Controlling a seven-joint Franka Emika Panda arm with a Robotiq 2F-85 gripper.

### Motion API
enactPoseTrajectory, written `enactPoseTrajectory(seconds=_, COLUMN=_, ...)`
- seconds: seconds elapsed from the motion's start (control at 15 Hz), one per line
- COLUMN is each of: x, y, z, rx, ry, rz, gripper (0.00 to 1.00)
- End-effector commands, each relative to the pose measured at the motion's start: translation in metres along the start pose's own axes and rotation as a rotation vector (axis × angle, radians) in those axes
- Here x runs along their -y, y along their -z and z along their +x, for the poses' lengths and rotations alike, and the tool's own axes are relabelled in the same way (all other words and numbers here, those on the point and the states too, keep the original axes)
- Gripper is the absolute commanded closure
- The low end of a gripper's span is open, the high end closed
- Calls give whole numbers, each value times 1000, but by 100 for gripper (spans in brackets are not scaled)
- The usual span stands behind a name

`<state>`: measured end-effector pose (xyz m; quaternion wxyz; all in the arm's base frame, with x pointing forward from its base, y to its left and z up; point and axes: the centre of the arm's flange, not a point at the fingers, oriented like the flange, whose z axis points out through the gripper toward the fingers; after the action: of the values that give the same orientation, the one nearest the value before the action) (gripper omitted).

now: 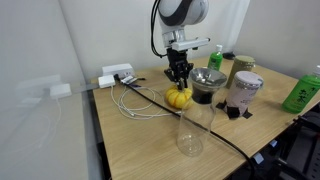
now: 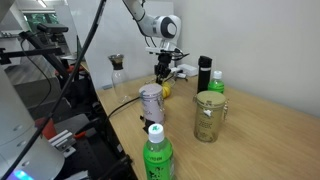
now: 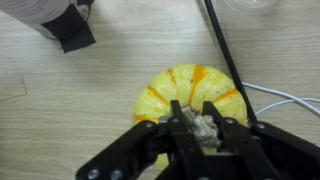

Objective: Move the yellow object to the right.

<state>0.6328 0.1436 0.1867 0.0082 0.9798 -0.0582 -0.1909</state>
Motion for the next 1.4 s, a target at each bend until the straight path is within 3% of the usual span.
enactPoseTrajectory(seconds=0.0, x=-1, y=3, z=-3, rx=15, ry=-16, rz=28, gripper=94)
enactPoseTrajectory(seconds=0.73, x=11, y=7, z=-9, rx=37, ry=-9, rz=64, gripper=96)
enactPoseTrajectory(seconds=1.33, x=18, y=47, z=-22, rx=-7, ry=-9, rz=30, gripper=96)
